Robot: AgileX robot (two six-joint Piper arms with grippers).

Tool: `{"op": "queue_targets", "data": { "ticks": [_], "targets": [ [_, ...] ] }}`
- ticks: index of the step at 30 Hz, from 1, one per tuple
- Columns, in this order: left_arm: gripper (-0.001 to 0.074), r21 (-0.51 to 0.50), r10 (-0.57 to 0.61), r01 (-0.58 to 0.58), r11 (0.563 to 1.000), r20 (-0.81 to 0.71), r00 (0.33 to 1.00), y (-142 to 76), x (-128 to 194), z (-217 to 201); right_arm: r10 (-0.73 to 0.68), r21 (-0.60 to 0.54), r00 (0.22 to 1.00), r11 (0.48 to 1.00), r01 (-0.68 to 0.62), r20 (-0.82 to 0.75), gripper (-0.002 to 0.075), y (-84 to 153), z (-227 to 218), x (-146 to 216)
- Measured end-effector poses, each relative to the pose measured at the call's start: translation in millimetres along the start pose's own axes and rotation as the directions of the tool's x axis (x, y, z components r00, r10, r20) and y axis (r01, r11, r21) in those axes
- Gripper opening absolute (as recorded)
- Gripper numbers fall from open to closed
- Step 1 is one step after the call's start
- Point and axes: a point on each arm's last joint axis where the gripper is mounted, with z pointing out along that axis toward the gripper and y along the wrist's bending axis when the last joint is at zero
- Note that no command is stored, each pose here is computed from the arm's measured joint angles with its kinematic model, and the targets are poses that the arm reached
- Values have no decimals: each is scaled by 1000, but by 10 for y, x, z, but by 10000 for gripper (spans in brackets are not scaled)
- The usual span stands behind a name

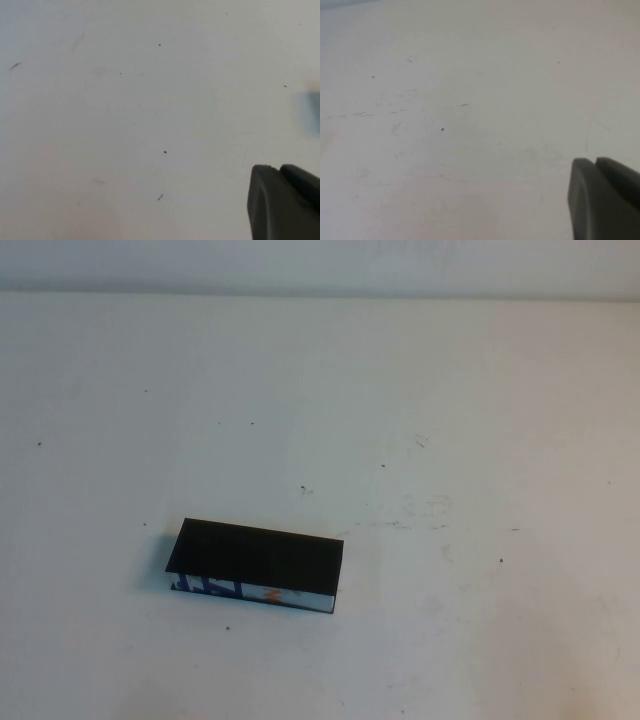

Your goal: Return glasses to glasses case

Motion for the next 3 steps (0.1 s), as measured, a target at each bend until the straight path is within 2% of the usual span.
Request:
{"op": "queue_targets", "data": {
  "ticks": [3],
  "targets": [
    [-4, 0, 0, 0, 1000, 0, 1000, 0, 0, 0, 1, 0, 1000, 1000, -1, 0, -11, 0, 0, 0]
  ]
}}
